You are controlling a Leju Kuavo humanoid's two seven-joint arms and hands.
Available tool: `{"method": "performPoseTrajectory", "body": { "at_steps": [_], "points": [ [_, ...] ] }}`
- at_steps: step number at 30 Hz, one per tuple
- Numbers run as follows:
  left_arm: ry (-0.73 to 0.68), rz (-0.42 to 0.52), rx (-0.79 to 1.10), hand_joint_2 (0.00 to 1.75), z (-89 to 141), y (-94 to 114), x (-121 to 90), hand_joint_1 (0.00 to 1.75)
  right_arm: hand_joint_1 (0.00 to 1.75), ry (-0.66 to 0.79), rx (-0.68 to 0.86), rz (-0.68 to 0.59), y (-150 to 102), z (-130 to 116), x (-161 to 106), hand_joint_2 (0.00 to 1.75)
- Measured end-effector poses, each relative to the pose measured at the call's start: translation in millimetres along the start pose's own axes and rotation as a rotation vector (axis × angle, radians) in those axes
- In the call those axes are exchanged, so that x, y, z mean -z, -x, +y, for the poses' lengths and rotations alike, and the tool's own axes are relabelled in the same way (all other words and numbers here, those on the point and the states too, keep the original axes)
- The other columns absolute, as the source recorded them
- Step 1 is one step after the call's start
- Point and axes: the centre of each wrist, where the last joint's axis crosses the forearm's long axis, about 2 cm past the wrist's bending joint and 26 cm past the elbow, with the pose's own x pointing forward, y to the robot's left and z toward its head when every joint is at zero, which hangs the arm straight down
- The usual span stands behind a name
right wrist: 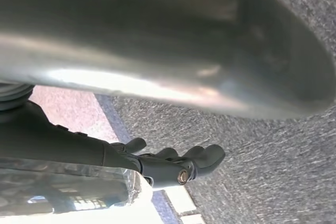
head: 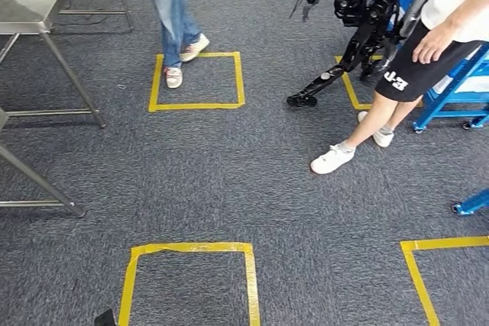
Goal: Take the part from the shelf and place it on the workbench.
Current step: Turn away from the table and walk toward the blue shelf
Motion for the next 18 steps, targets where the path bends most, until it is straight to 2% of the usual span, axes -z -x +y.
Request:
{"method": "performPoseTrajectory", "body": {
  "at_steps": [18],
  "points": [
    [-0.003,0.007,0.002,0.0,1.4,2.5,-0.5,0.0,0.0,-0.004,0.0,-0.004,-1.9,0.3,0.1,0.0]
  ]
}}
